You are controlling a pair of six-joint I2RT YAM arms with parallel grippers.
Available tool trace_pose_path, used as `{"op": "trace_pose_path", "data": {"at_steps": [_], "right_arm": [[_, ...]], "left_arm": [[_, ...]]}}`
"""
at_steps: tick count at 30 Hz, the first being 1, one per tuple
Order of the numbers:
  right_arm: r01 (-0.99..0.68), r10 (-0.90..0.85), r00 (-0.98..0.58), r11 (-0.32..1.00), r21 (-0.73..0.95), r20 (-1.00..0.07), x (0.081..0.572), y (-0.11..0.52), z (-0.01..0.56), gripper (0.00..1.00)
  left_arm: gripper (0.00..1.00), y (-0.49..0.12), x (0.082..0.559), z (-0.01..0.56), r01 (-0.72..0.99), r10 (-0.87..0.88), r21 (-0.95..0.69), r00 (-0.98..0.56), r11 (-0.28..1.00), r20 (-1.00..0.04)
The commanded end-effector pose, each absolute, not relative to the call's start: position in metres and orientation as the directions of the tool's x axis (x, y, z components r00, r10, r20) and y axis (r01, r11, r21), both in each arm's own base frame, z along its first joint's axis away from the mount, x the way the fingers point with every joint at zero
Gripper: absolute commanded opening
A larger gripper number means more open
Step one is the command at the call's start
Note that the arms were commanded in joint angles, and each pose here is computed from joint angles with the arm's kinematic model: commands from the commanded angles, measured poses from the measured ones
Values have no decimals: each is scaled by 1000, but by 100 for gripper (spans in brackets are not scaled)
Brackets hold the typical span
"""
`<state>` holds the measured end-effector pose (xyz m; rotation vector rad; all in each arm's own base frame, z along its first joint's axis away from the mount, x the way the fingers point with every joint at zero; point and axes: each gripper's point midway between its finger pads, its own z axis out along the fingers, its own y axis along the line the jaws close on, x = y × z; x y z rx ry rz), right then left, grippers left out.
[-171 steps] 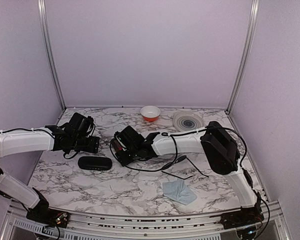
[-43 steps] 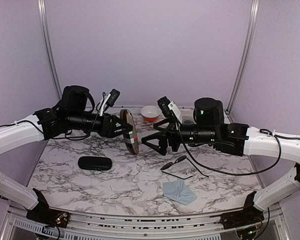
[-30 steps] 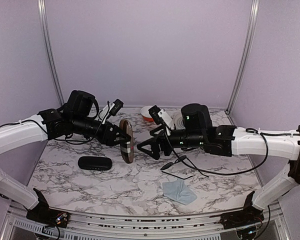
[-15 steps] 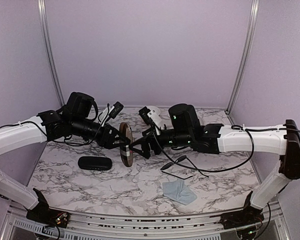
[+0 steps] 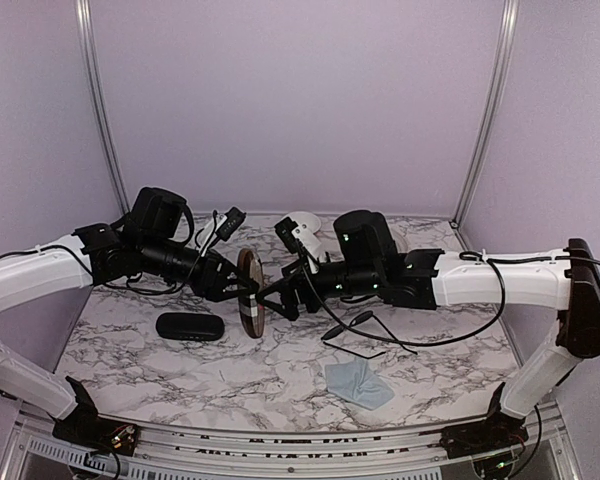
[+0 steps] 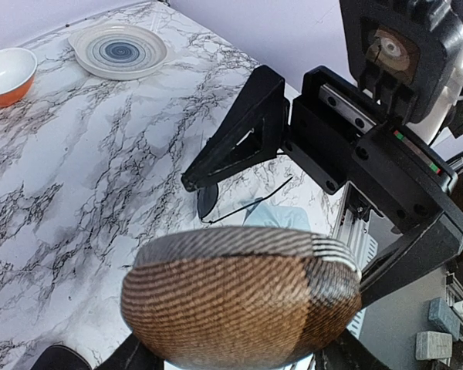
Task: Organize the sunglasses
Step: Open the sunglasses case.
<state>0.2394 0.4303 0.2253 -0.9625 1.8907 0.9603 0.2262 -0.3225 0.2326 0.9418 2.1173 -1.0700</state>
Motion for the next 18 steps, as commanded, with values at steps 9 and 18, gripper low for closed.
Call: {"op": "trace_pose_path", "data": {"at_steps": [9,18], "right_arm": [[-812,-240,-439,518,269,-866,265,420,218,99],[-787,-239,-456,558,263,-858,271,406,208,99]], "left_arm": [[30,-331,197,270,859,294,-449,-508,247,-809],[28,-332,193,271,862,299,-454,-505,225,-810]]}}
